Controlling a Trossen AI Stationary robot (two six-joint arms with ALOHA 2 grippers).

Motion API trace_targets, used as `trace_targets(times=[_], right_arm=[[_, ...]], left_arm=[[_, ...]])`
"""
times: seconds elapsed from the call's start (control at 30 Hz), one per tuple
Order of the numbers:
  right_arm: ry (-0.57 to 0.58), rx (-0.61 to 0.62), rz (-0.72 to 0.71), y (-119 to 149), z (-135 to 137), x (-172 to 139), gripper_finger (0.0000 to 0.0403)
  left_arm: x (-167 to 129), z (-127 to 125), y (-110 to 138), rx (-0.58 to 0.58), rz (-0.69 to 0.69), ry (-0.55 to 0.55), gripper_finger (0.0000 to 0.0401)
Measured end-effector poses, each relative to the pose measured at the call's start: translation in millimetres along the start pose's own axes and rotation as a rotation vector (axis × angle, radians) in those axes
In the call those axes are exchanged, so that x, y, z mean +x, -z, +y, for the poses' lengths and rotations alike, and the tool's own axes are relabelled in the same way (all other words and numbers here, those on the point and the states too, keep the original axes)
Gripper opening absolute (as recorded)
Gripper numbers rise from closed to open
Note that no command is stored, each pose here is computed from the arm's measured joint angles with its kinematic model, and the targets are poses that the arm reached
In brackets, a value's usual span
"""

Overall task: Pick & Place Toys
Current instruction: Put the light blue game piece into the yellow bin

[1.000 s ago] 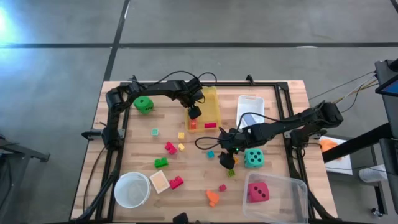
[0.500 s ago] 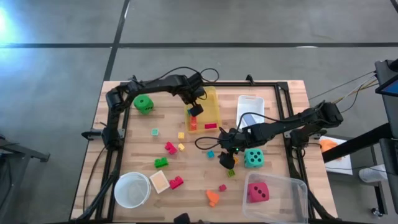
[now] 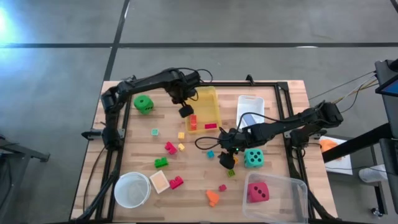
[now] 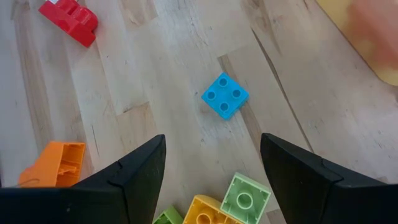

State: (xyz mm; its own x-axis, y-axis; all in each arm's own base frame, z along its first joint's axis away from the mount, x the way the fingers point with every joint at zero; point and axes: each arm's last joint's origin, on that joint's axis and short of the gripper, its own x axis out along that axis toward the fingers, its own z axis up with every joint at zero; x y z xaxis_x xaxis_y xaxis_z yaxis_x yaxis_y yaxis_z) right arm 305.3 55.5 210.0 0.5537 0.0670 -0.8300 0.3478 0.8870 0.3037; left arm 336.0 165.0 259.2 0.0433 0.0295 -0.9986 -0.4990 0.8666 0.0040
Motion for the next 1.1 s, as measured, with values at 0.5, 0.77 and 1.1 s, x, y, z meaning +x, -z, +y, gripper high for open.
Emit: trace_targets(times=[0.5, 0.77, 1.1], right_arm=[[0.0, 0.0, 0.0, 0.1, 0.0, 0.0, 0.0254], [0.0, 0.0, 0.0, 0.0, 0.0, 0.0, 0.0254], [0.0, 0.0, 0.0, 0.0, -0.1, 0.0, 0.0254]], left_arm=[[-7.9, -1.2, 95.2, -0.336, -0.003, -0.087, 0.0376], [28.9, -6.3, 118.6, -0.585, 0.107, -0.171, 0.0376], [60.5, -13.3, 135.3, -0.713, 0.157, -0.178, 0.0376]])
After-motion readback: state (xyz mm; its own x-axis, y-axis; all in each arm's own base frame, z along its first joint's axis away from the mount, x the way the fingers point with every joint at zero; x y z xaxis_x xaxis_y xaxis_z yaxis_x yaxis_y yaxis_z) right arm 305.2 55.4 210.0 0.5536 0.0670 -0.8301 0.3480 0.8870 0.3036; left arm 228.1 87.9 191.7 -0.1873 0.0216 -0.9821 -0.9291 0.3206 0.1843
